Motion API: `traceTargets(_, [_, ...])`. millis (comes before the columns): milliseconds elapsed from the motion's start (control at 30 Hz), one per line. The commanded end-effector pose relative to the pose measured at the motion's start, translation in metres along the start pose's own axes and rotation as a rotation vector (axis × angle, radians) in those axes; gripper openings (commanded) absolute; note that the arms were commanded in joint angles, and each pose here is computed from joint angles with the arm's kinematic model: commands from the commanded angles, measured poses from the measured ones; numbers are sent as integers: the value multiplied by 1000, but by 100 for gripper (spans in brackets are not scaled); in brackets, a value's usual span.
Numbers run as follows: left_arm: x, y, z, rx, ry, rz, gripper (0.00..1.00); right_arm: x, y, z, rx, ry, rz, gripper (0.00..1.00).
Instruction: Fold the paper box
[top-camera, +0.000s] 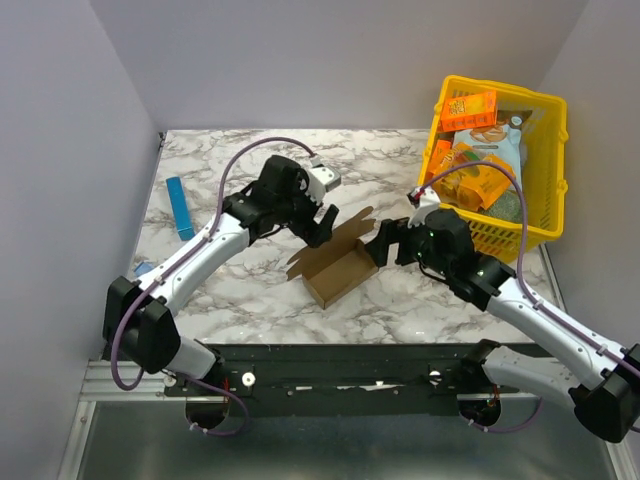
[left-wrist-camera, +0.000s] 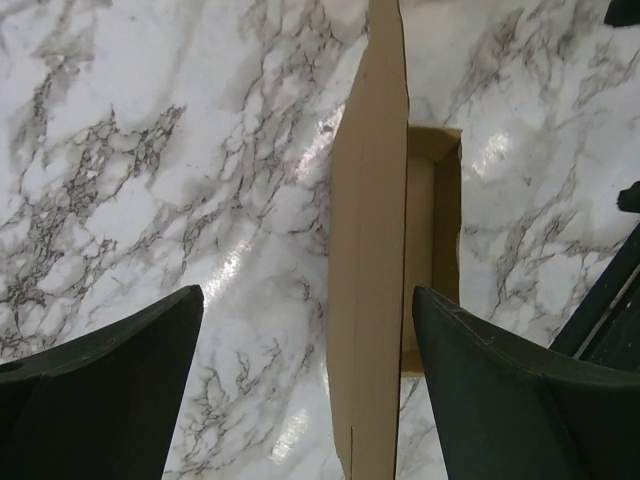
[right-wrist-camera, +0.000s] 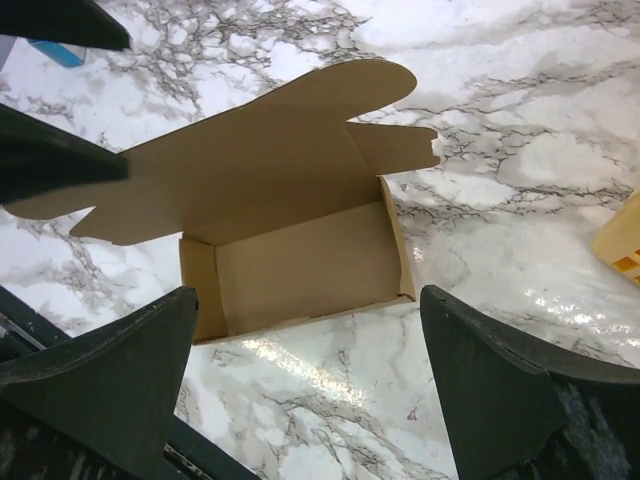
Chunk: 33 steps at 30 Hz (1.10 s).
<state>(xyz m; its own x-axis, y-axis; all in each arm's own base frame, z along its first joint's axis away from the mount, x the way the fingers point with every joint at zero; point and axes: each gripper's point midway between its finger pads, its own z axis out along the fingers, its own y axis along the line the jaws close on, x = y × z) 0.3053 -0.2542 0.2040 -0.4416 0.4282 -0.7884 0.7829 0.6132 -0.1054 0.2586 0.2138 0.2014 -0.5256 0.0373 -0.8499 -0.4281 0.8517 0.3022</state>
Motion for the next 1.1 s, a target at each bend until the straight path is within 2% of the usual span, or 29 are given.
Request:
traceTargets(0, [1, -9, 4, 1, 68, 130, 93, 6, 1, -13, -25, 3, 11, 100])
traceTargets(133, [2, -17, 18, 4, 112, 177, 88, 14, -2, -20, -26, -3, 26, 100])
traceTargets(233, [8, -19, 32, -4, 164, 211, 70, 22, -7, -22, -11, 6, 27, 100])
traceTargets(267, [6, -23, 35, 1, 171, 223, 59, 23, -9, -23, 0, 9, 28, 100])
traceTargets(333, [17, -23, 45, -4, 223, 234, 54, 25, -12, -23, 11, 15, 23, 100])
traceTargets(433, [25, -28, 52, 12, 253, 265, 34, 25, -15, -26, 27, 12, 11, 100])
traceTargets(467, [25, -29, 52, 22, 251, 274, 20, 26, -17, -27, 34, 17, 6, 100])
traceTargets(567, [24, -39, 47, 78, 229, 321, 12, 31, -23, -27, 57, 34, -13, 100])
traceTargets(767, [32, -61, 27, 205, 169, 417, 7, 44, -31, -23, 73, 63, -34, 100])
traceTargets(867, [38, -68, 21, 234, 161, 431, 8, 51, -36, -16, 77, 80, -45, 100])
traceTargets(900, [39, -70, 20, 241, 160, 434, 12, 55, -36, -13, 67, 87, -50, 100])
traceTargets(933, [36, -71, 18, 238, 151, 438, 24, 57, -35, -10, 60, 90, -52, 100])
traceTargets(967, [34, -70, 17, 227, 148, 433, 58, 53, -33, -6, 45, 71, -54, 100])
traceTargets(1033, [28, -65, 15, 183, 140, 425, 69, 60, -34, 0, 40, 82, -56, 100])
traceTargets(1067, [24, -59, 14, 146, 134, 421, 81, 56, -33, 3, 36, 64, -58, 100])
